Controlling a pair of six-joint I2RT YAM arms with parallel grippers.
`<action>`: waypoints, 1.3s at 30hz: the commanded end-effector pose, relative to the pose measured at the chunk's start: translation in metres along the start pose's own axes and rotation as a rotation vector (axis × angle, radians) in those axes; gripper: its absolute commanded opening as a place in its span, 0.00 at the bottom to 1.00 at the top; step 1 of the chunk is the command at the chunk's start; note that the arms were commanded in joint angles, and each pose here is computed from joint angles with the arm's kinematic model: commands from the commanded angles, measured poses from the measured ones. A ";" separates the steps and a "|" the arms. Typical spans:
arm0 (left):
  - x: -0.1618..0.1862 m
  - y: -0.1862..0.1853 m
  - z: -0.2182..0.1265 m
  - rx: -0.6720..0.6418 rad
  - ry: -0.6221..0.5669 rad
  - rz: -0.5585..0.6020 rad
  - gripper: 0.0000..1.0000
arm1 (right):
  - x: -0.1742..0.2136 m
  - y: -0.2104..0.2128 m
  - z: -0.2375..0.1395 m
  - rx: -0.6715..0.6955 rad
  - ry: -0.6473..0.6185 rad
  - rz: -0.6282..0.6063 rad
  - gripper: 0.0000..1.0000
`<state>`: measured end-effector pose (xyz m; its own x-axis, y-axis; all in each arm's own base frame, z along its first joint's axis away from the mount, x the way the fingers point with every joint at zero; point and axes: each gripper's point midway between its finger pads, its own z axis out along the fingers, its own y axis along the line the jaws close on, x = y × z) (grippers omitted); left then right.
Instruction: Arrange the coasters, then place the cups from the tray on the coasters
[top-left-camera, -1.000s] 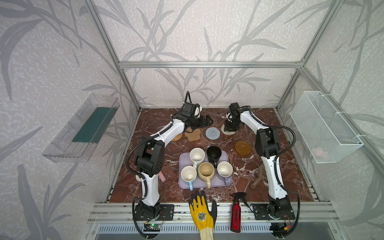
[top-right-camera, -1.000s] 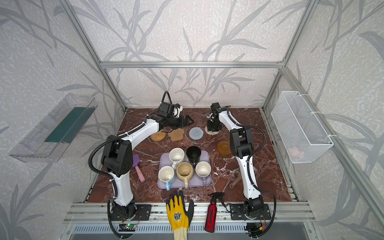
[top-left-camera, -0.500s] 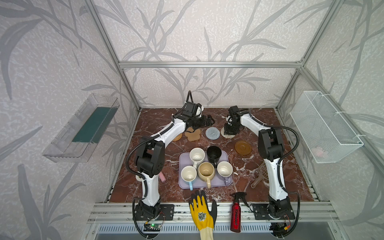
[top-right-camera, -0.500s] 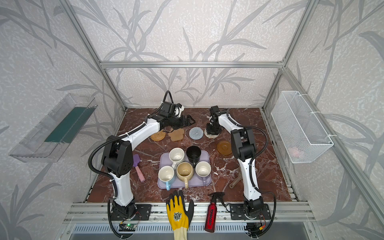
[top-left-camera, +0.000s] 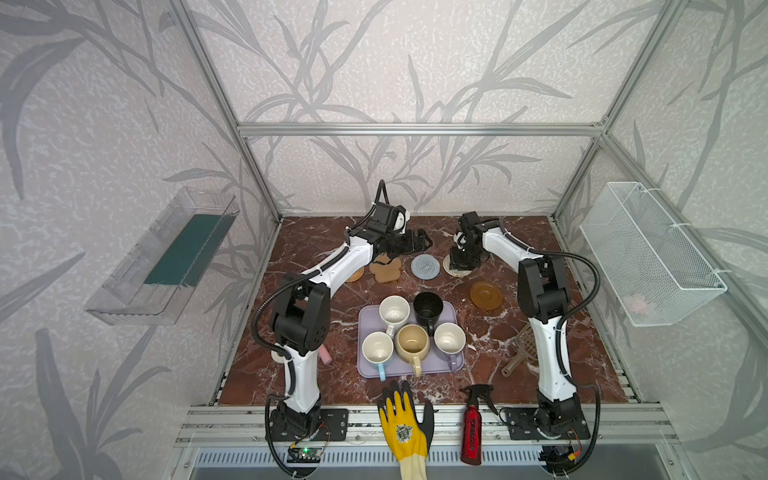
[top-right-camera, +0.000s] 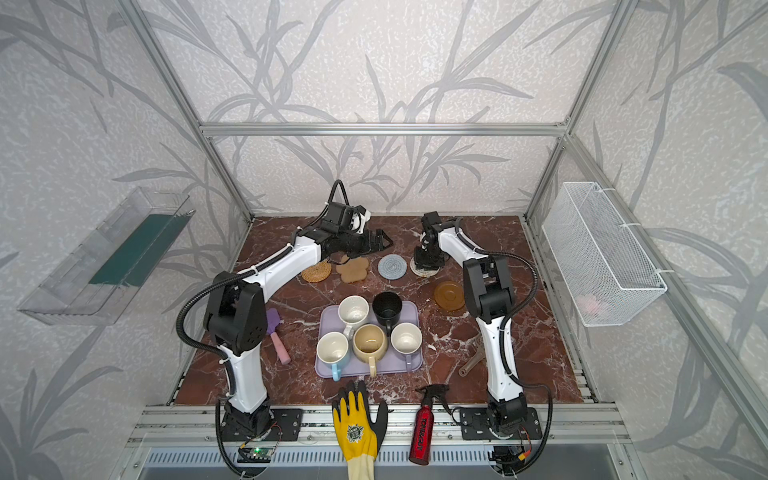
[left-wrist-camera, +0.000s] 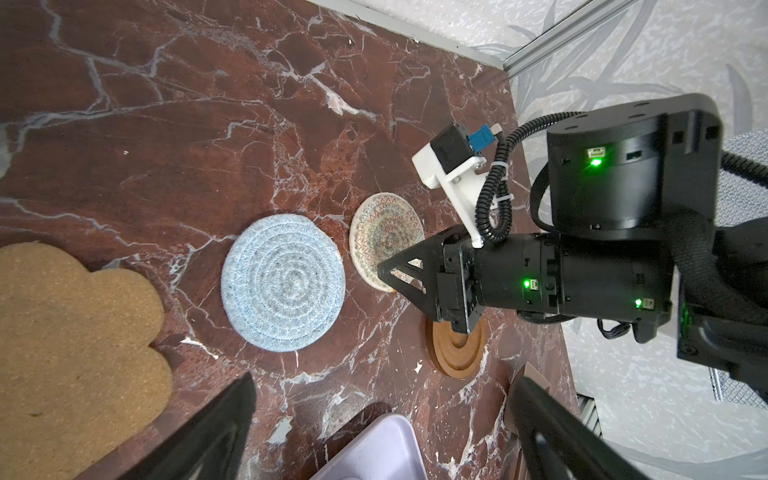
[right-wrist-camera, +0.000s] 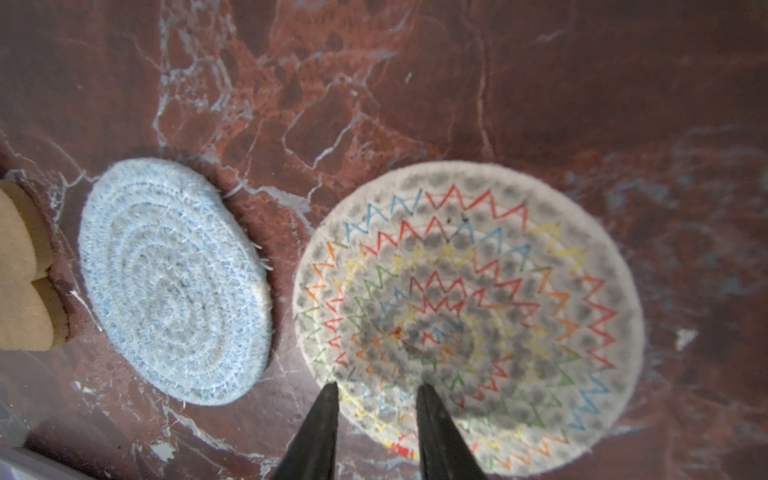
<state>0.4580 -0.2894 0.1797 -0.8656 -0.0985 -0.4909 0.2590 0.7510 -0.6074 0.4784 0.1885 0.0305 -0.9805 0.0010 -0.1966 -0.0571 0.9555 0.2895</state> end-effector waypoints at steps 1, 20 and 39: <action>-0.015 -0.022 -0.025 0.014 -0.055 0.038 0.98 | 0.000 0.009 -0.026 -0.003 -0.034 -0.007 0.35; -0.015 -0.078 -0.073 0.121 -0.090 0.158 0.99 | 0.024 0.013 -0.148 0.020 -0.234 -0.081 0.99; 0.017 -0.101 -0.035 0.097 0.039 0.290 0.99 | 0.104 -0.093 -0.120 0.122 -0.119 0.073 0.90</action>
<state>0.4052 -0.3401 0.2692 -0.7613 0.0689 -0.6447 0.5160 0.6666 -0.5380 0.3519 0.0661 0.1006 -0.9541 0.1129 -0.2775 0.0633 0.9814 0.1814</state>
